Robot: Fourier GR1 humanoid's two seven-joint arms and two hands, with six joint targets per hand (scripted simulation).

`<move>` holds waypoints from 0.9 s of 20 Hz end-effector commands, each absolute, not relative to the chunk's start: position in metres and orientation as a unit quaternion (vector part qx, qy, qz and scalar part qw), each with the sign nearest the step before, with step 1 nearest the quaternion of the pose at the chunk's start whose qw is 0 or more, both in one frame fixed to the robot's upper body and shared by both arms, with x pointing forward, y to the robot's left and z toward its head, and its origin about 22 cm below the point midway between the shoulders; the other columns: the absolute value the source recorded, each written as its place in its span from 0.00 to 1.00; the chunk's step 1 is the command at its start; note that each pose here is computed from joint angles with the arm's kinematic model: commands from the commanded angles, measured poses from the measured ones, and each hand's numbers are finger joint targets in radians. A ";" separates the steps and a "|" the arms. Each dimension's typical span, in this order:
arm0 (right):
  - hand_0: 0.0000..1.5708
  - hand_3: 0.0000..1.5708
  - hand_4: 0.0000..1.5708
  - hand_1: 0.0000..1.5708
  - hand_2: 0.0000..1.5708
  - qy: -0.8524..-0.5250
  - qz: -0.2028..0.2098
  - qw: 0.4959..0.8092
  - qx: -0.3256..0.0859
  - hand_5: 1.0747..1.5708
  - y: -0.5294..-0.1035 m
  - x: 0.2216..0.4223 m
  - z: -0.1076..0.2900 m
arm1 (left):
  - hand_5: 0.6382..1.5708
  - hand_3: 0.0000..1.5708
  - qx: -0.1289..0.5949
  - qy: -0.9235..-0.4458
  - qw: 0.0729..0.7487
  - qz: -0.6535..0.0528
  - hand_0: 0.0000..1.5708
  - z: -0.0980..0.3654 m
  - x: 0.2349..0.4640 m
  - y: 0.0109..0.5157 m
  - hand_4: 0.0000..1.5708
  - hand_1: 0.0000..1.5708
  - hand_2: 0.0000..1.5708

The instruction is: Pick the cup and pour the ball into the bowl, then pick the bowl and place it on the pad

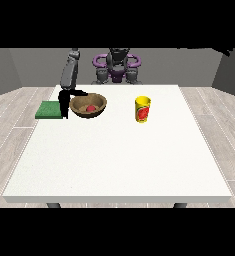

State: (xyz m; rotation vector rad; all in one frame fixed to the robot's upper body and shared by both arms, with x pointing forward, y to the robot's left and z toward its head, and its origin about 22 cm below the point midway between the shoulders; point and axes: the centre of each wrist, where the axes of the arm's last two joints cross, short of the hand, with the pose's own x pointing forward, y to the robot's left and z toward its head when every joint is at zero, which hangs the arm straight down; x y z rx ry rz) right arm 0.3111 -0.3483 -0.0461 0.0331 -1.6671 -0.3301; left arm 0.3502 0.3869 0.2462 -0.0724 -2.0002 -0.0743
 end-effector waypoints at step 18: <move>1.00 1.00 0.68 1.00 1.00 -0.657 -0.178 0.728 -0.081 0.83 -0.350 0.311 -0.046 | 1.00 0.00 -0.021 -0.856 0.516 -0.022 0.00 0.277 0.328 0.437 0.43 0.00 0.00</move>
